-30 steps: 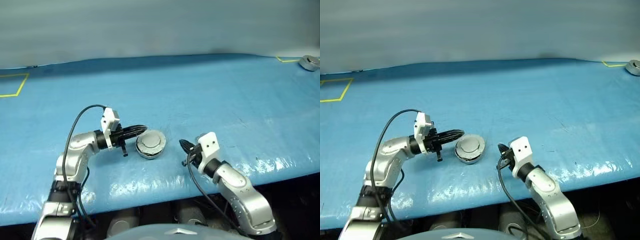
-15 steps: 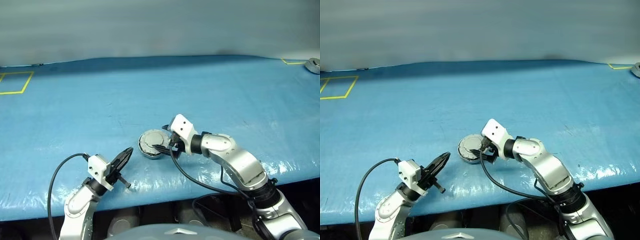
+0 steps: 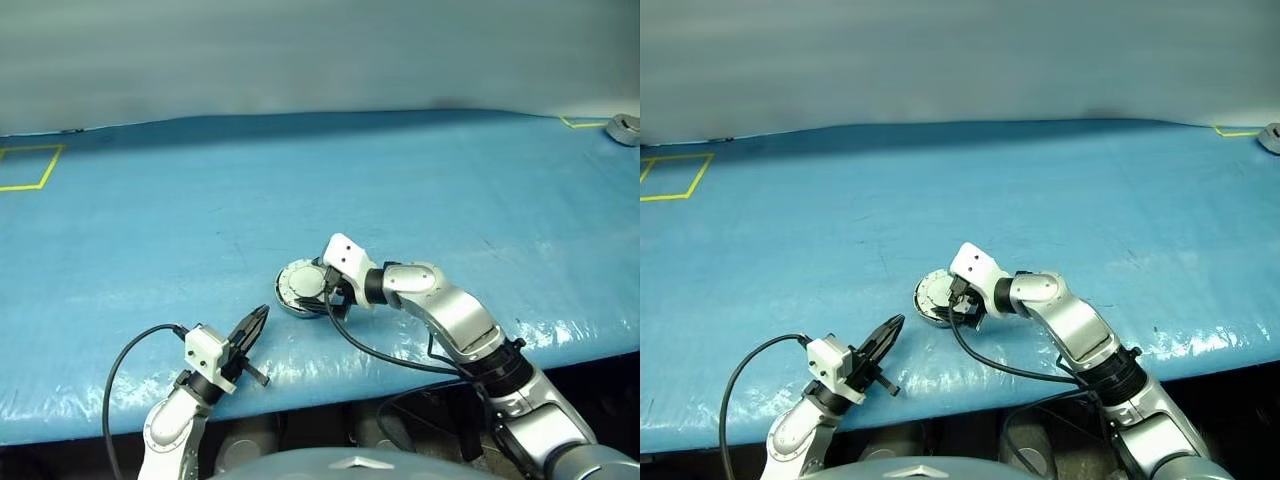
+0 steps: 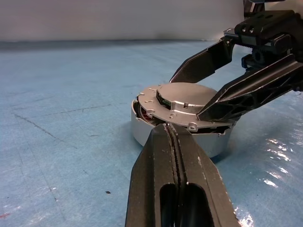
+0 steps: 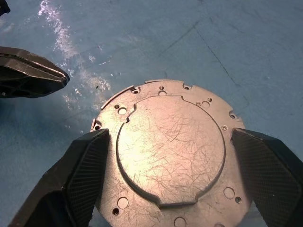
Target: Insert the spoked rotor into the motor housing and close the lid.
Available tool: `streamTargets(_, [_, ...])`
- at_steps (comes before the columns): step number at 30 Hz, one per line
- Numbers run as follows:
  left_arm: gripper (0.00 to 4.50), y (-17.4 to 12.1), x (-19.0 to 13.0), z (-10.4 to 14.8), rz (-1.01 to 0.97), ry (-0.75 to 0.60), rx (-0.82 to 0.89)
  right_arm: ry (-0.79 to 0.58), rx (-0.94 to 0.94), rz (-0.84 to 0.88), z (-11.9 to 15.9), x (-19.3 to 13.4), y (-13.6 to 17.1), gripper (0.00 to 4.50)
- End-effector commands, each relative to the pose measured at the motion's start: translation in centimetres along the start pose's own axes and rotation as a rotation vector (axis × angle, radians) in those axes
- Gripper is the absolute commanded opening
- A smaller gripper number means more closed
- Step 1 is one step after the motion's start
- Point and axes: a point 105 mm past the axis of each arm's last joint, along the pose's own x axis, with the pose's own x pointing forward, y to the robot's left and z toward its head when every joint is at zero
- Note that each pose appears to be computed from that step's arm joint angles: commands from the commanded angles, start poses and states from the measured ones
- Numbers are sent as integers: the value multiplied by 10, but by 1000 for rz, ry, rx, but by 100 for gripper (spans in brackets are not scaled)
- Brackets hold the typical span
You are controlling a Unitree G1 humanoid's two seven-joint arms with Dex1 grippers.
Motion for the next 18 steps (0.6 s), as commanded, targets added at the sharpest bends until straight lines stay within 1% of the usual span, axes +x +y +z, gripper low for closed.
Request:
streamTargets(1, [0,2,0,4,2,-35,5,-32,0,12,5,-1,4,323])
streamTargets(2, [0,3,0,3,3,-35,5,-39,-2,12,6,-1,6,302])
streamTargets(11, [0,5,1,1,2,-45,2,-100,-4,-34,15,1,17,303])
streamTargets(18, [0,5,3,2,-1,-49,4,-58,-15,-46,6,6,16,303])
